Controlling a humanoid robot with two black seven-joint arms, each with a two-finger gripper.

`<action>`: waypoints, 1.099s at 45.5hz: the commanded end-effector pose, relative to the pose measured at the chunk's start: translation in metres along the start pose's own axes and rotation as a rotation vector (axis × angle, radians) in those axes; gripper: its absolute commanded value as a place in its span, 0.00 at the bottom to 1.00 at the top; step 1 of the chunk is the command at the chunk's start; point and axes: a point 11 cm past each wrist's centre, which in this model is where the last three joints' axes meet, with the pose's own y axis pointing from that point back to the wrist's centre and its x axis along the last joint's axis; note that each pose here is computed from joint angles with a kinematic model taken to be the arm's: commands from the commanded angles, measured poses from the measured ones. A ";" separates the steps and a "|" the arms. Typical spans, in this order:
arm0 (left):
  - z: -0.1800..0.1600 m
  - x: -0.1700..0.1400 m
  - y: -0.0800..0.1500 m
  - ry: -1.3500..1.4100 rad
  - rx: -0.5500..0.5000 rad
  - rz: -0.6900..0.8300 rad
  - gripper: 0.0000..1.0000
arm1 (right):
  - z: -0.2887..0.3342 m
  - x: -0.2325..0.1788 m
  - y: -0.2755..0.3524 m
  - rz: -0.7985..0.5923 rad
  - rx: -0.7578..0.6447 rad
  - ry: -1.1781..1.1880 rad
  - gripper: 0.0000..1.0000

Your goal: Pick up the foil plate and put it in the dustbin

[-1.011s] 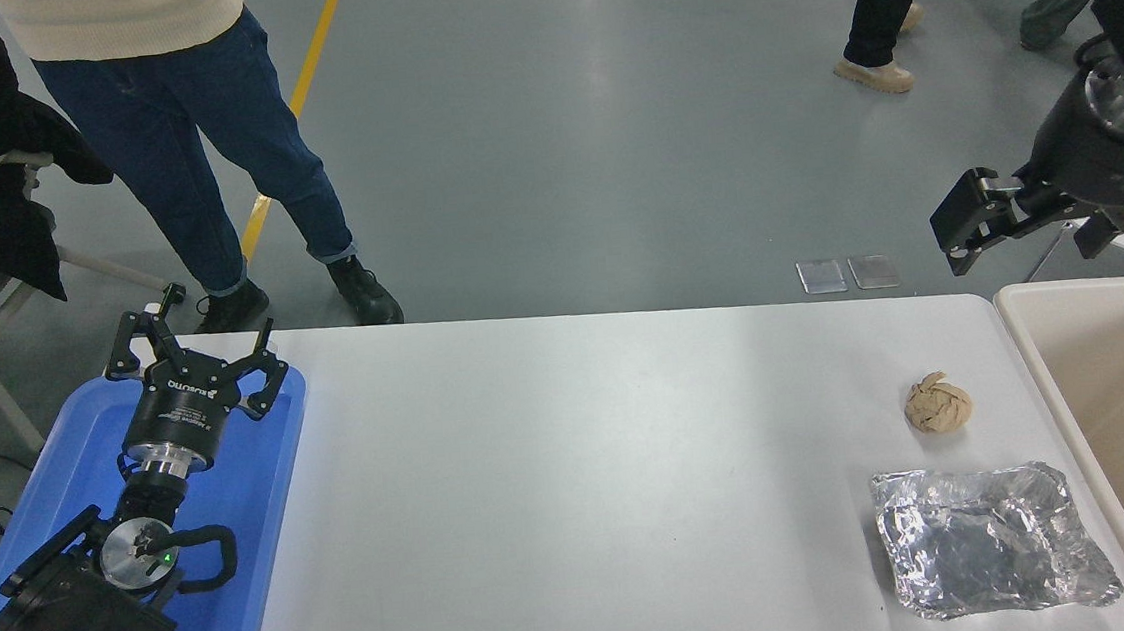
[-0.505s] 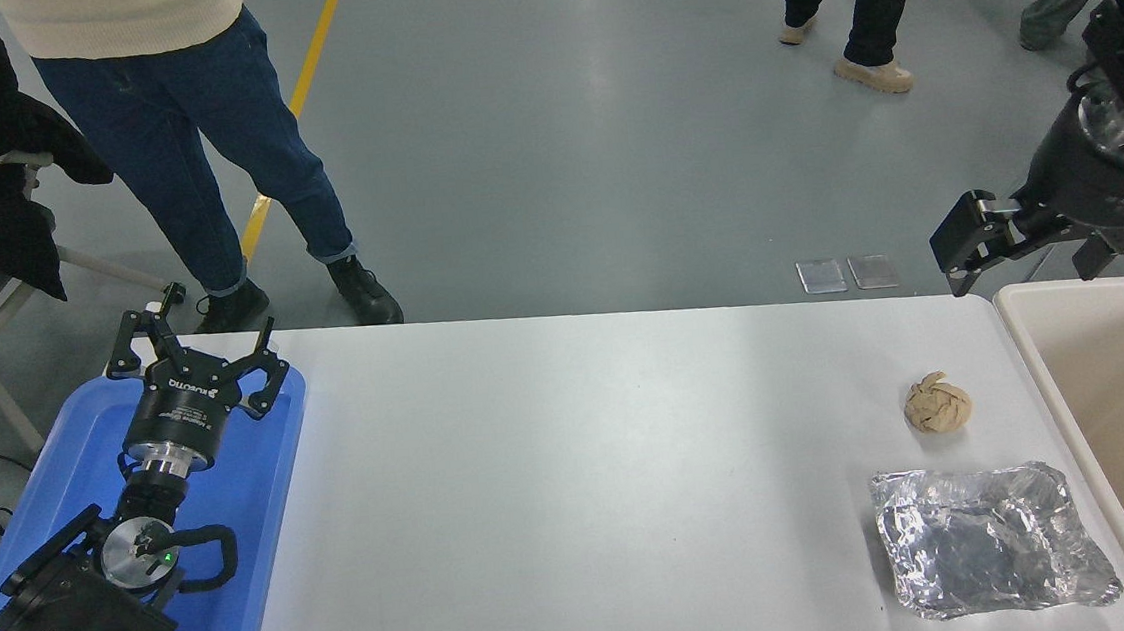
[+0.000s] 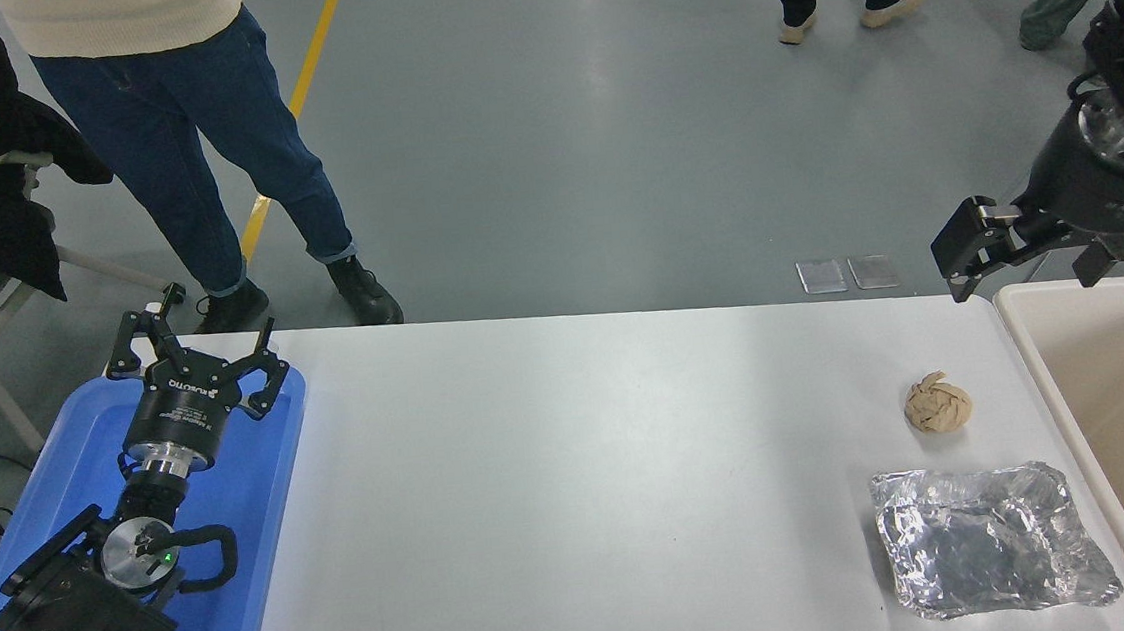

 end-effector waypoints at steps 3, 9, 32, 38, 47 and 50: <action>0.000 0.000 0.000 0.000 0.001 0.001 1.00 | 0.012 -0.004 -0.002 -0.005 0.010 -0.036 1.00; 0.000 0.000 0.000 0.001 -0.001 0.001 1.00 | 0.018 -0.008 -0.010 -0.028 -0.008 -0.046 1.00; 0.000 0.000 0.000 0.003 -0.004 0.002 1.00 | 0.046 -0.026 -0.030 -0.088 -0.017 -0.115 1.00; 0.001 0.001 0.001 0.001 -0.005 0.004 1.00 | 0.064 -0.040 -0.045 -0.125 0.011 -0.185 1.00; 0.000 0.000 0.000 0.003 -0.004 0.002 1.00 | 0.087 -0.054 -0.084 -0.062 -0.012 -0.230 1.00; 0.000 0.000 0.000 0.003 -0.003 0.002 1.00 | 0.091 -0.058 -0.099 -0.038 -0.045 -0.193 1.00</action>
